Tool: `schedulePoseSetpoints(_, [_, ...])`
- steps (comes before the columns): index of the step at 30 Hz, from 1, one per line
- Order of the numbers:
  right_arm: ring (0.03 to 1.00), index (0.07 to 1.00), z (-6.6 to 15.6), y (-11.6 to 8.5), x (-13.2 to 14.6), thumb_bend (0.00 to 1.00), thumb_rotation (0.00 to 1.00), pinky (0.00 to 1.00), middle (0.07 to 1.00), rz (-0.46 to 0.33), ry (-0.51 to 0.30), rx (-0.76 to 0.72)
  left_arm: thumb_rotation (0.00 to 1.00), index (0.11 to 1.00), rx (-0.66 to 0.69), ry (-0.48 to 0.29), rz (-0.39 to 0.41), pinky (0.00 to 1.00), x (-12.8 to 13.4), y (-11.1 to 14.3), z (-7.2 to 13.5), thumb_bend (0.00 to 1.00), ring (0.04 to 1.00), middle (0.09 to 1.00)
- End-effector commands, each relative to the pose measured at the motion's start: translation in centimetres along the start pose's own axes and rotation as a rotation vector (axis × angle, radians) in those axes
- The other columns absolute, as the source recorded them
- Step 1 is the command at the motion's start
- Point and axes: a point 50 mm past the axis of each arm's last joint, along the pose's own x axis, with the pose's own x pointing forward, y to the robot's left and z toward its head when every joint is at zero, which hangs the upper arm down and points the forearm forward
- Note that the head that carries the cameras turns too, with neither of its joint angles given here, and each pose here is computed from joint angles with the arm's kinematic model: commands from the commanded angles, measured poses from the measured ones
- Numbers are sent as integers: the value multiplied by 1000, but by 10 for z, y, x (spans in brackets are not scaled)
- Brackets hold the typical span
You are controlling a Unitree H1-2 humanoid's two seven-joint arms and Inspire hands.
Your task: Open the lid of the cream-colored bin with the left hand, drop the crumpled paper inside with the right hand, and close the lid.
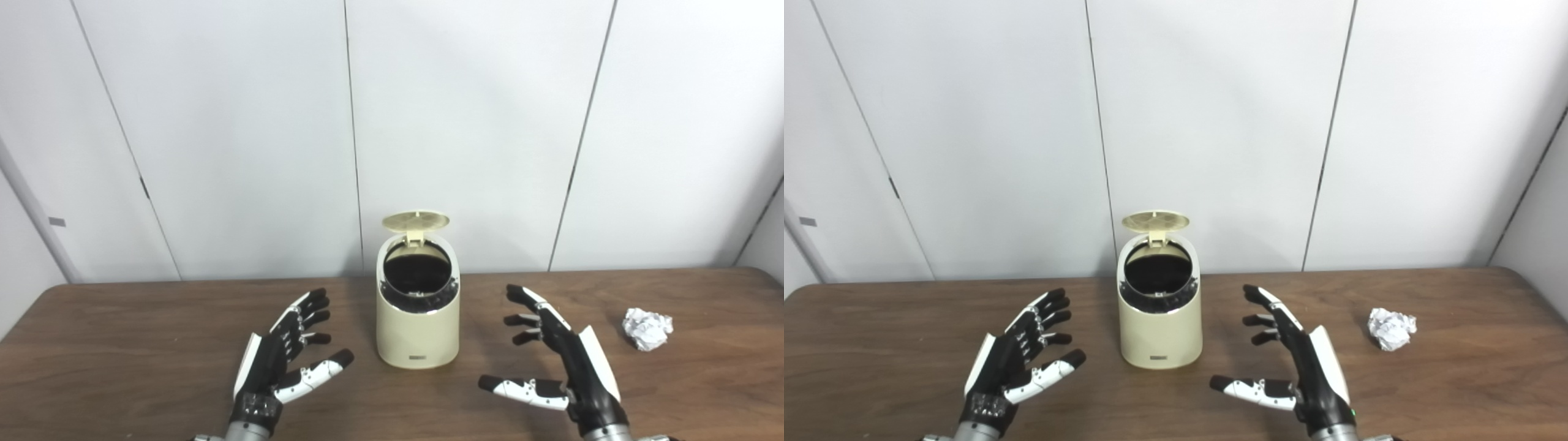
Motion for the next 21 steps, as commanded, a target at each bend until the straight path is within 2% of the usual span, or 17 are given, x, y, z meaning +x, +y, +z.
schedulePoseSetpoints(1, [705, 845, 12, -18, 14, 727, 185, 555, 859, -39, -123, -21, 268, 909, 22, -83, 7, 692, 14, 0, 17, 848, 840, 878])
schedulePoseSetpoints(5, [728, 847, 10, -49, 28, 752, 99, 599, 858, -29, -142, -89, 228, 896, 29, -80, 20, 663, 19, 0, 14, 841, 801, 858])
schedulePoseSetpoints(7, [738, 864, 12, -63, 33, 762, 151, 609, 871, -2, -129, -158, 223, 894, 31, -80, 22, 660, 19, 0, 13, 841, 800, 857])
schedulePoseSetpoints(8, [742, 871, 16, -73, 39, 763, 172, 613, 877, 62, -100, -241, 221, 894, 30, -75, 21, 659, 20, 1, 12, 840, 800, 857])
schedulePoseSetpoints(9, [789, 903, 21, -84, 45, 768, 246, 633, 919, 128, -67, -326, 213, 895, 24, -69, 19, 662, 20, 1, 11, 837, 804, 860])
schedulePoseSetpoints(13, [871, 919, 37, -106, 59, 843, 334, 711, 953, 258, 35, -498, 187, 900, 17, -52, 17, 682, 20, 3, 8, 820, 814, 869])
schedulePoseSetpoints(18, [847, 874, 49, -129, 77, 891, 213, 693, 917, 308, 133, -697, 168, 904, 34, -45, 16, 690, 18, 11, 6, 809, 816, 870])
schedulePoseSetpoints(21, [852, 875, 58, -136, 84, 894, 180, 711, 910, 312, 189, -781, 157, 903, 50, -41, 18, 675, 18, 17, 6, 796, 809, 869])
